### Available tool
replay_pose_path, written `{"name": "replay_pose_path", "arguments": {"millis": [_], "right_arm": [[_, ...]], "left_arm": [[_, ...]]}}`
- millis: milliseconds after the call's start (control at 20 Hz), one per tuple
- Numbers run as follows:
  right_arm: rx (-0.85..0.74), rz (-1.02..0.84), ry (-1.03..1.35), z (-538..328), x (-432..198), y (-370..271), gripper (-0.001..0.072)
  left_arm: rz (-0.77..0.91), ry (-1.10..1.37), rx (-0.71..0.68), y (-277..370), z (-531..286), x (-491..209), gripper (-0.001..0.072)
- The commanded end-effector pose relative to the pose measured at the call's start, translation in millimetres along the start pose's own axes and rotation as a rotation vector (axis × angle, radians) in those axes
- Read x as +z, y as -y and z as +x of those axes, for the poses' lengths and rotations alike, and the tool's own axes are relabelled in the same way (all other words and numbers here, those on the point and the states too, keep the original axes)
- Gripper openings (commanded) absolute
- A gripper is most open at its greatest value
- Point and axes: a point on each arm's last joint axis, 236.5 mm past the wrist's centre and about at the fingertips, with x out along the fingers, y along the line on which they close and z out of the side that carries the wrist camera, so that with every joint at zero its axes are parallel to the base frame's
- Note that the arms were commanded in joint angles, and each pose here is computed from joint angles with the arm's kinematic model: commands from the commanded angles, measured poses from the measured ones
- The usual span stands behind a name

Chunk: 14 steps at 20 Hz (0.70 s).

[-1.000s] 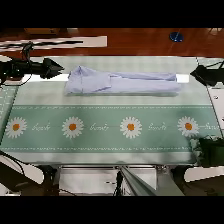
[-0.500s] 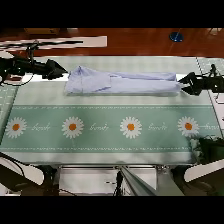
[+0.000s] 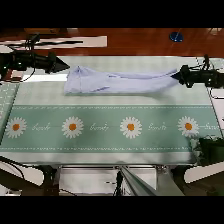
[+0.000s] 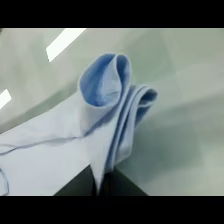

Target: Fold the shirts.

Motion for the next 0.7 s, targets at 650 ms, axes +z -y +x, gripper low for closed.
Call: {"name": "replay_pose_path", "arguments": {"millis": [650], "right_arm": [[-0.465,-0.394,0.018,-221,-67,-65,0.0032]], "left_arm": [[0.103,-0.238,-0.204,199,176,-110,0.0025]]}}
